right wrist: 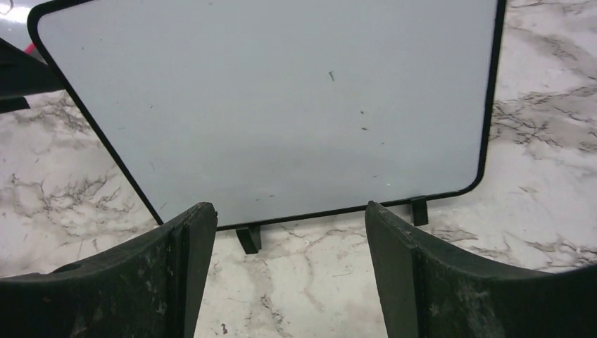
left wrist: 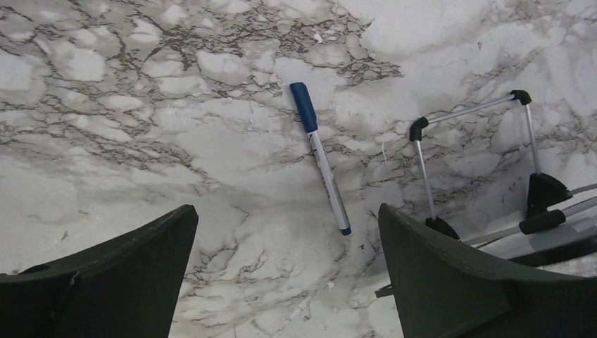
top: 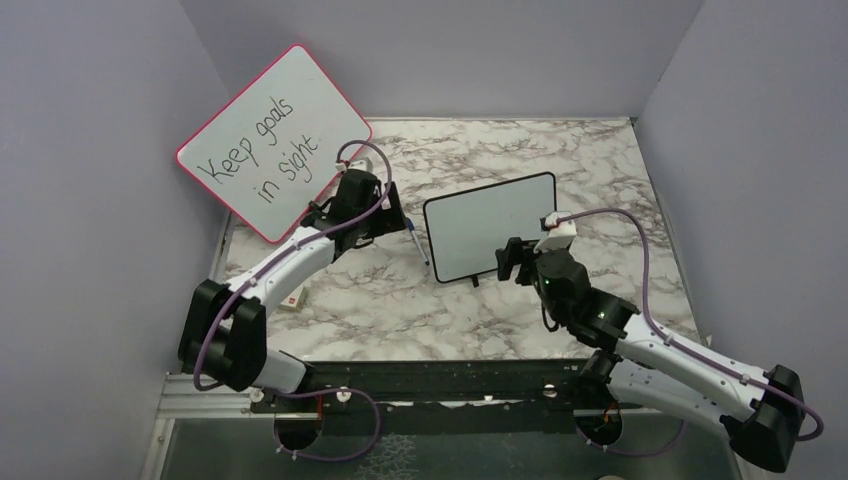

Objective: Write a sentence on the whiteboard
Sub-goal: Open the whiteboard marker at the center of the board.

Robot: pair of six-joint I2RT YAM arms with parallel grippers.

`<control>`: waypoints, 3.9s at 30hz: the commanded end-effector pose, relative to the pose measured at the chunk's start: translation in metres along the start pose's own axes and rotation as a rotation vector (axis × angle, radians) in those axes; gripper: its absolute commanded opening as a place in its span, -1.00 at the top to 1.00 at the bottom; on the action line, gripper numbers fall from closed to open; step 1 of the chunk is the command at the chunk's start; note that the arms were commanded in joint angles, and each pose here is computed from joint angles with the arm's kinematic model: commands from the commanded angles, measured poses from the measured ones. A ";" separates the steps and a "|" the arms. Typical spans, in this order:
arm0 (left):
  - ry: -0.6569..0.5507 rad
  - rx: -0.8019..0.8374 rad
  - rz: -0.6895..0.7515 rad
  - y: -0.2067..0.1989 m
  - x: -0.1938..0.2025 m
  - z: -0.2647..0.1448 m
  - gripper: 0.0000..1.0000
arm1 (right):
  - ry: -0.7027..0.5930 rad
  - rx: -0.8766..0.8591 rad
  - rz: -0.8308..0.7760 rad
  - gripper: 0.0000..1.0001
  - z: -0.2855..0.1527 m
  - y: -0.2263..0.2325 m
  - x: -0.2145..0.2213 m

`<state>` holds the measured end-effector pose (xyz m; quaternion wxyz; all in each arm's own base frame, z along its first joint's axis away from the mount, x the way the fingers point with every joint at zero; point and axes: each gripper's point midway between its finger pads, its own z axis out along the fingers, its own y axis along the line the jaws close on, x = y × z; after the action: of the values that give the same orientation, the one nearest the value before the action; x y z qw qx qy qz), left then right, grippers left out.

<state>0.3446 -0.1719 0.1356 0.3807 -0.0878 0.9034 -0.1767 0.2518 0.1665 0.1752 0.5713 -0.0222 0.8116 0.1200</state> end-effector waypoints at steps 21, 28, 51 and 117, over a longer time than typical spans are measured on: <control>0.164 -0.166 0.159 -0.004 0.017 0.126 -0.42 | -0.125 0.154 0.009 -0.64 -0.017 -0.045 -0.010; 0.208 -0.203 0.209 -0.001 0.035 0.135 -0.23 | -0.125 0.155 0.008 -0.64 -0.017 -0.046 -0.010; 0.271 -0.318 0.292 0.039 0.057 0.097 0.62 | -0.119 0.121 0.002 -0.64 -0.015 -0.039 -0.009; -0.524 0.439 -0.664 -0.040 -0.066 -0.117 1.00 | -0.293 -0.681 0.216 -0.40 0.011 0.213 -0.070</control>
<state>0.3072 -0.1671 0.2470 0.5164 -0.2908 0.6935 -0.4097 0.2386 0.3585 0.2431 0.5943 -0.1420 0.6670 0.4262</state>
